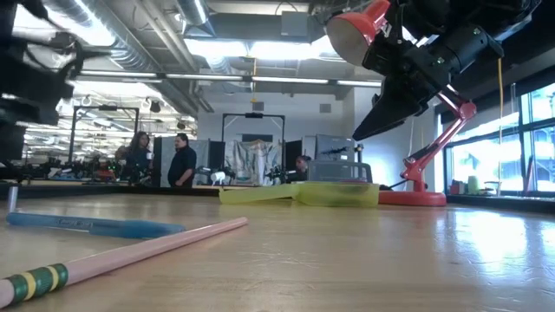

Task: Pick & place school supplies into a supply box
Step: Put the black transparent pen into the yellow supply box

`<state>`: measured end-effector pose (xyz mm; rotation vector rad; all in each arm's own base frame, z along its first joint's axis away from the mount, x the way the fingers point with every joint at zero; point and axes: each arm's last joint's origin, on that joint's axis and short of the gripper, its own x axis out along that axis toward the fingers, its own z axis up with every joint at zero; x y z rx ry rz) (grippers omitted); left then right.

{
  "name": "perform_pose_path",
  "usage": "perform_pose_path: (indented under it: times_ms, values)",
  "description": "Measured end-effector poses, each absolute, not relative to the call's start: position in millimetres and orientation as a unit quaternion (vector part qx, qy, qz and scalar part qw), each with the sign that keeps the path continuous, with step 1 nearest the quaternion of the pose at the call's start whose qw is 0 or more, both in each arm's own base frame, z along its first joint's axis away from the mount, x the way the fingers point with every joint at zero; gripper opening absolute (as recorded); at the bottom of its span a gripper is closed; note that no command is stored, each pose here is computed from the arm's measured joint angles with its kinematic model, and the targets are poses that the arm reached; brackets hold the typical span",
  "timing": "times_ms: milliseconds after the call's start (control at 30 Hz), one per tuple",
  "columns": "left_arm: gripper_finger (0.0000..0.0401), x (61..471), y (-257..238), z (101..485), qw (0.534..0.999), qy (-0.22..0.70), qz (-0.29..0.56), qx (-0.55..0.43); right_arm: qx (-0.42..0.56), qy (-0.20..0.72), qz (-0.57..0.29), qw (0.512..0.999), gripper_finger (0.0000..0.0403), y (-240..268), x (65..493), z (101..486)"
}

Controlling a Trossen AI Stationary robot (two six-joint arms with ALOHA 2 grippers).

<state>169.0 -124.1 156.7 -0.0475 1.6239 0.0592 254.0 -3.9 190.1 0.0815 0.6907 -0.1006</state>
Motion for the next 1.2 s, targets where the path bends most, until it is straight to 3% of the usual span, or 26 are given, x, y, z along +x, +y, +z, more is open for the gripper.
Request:
perform_pose_path:
  times_ms: [333,767,900,1033,1200]
  values:
    - [0.0133,177.5,-133.5,132.0,0.645,0.764,0.003,-0.034,0.039,0.339,-0.049,0.939,0.0141,-3.7,253.9,190.1]
    - [0.0033,178.9,-135.1,130.5,0.648,0.756,0.05,-0.079,0.035,0.351,-0.047,0.935,0.0141,-3.7,252.4,188.1]
    - [0.0022,178.7,-135.4,130.9,0.643,0.759,0.053,-0.092,0.036,0.352,-0.044,0.934,0.0141,-3.5,252.2,187.9]
    - [0.0026,179.8,-136.3,137.2,0.65,0.748,0.067,-0.118,0.036,0.357,-0.043,0.932,0.0141,-3.4,251.6,187.1]
    - [0.0027,192.6,-143.3,161.4,0.7,0.694,0.055,-0.159,0.043,0.361,-0.019,0.931,0.0141,-1.9,251.2,186.6]
